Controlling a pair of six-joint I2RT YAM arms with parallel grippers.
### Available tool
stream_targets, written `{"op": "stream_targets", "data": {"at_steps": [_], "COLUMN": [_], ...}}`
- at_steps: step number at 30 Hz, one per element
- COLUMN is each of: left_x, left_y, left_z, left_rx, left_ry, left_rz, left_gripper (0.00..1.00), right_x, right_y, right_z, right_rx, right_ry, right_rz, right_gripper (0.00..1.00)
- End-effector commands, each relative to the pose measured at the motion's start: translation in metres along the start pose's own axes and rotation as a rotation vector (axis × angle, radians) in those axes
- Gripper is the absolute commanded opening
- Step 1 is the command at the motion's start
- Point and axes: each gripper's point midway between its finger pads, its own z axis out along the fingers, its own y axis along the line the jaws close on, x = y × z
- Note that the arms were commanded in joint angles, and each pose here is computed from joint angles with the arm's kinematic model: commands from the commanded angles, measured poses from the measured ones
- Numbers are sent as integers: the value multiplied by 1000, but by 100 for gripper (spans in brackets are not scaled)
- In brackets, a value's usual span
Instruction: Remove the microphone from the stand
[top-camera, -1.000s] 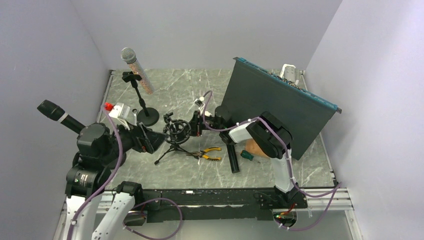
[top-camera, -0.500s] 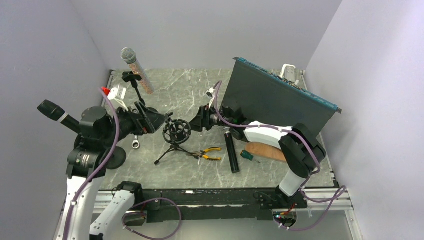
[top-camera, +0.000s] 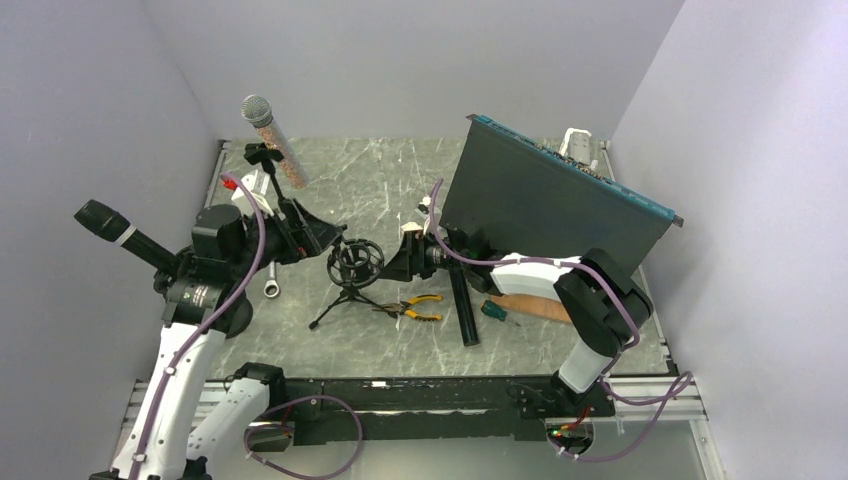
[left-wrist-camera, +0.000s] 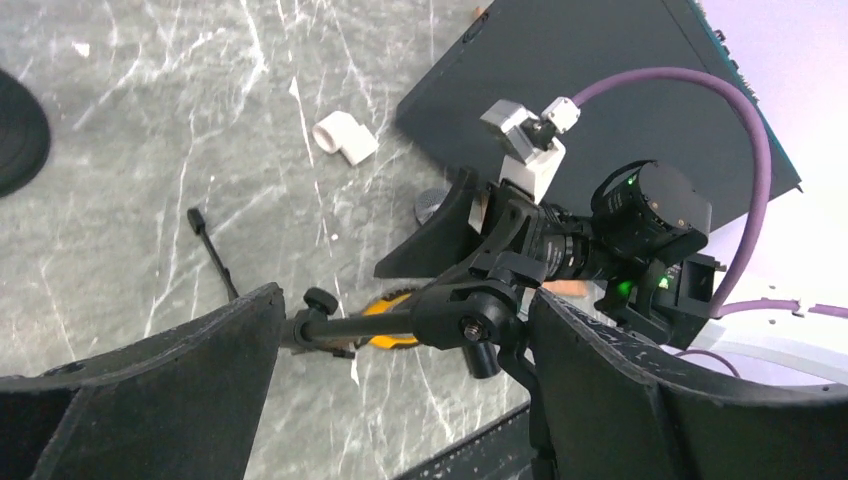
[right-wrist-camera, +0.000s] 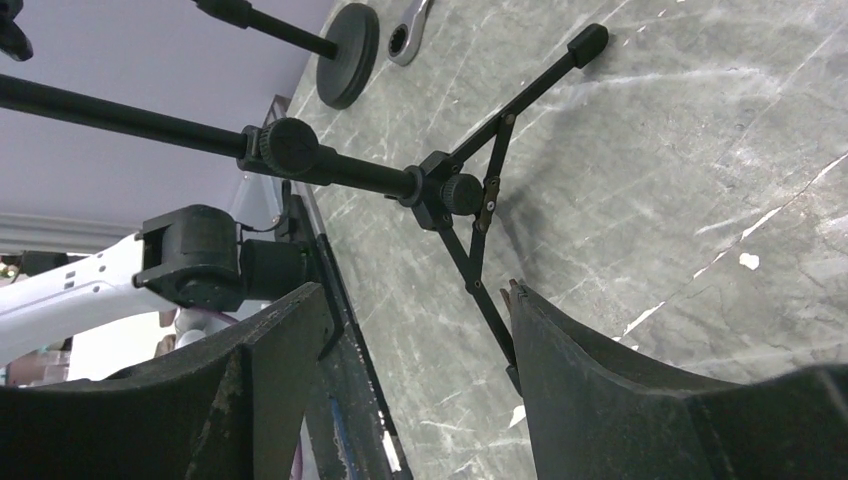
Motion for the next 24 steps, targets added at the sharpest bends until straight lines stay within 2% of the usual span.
{"op": "stream_targets", "data": {"at_steps": [1, 10, 13, 17, 24], "left_x": [15, 62, 69, 72, 69], "left_y": [28, 58, 64, 71, 64], "left_z": [17, 25, 22, 17, 16], "left_rx": [-54, -76, -90, -123, -101], "left_ry": [8, 65, 69, 72, 68], "left_rz": [27, -8, -2, 18, 26], "left_gripper": [92, 89, 88, 89, 91], "right_x": [-17, -16, -21, -37, -45], "right_y": [22, 20, 18, 38, 59], "right_z": [-5, -1, 10, 22, 40], "right_rx": [-67, -71, -55, -141, -248], "right_ry": [-55, -44, -14, -5, 92], "right_rz": [-32, 2, 71, 171, 392], "right_gripper": [70, 72, 75, 78, 70]}}
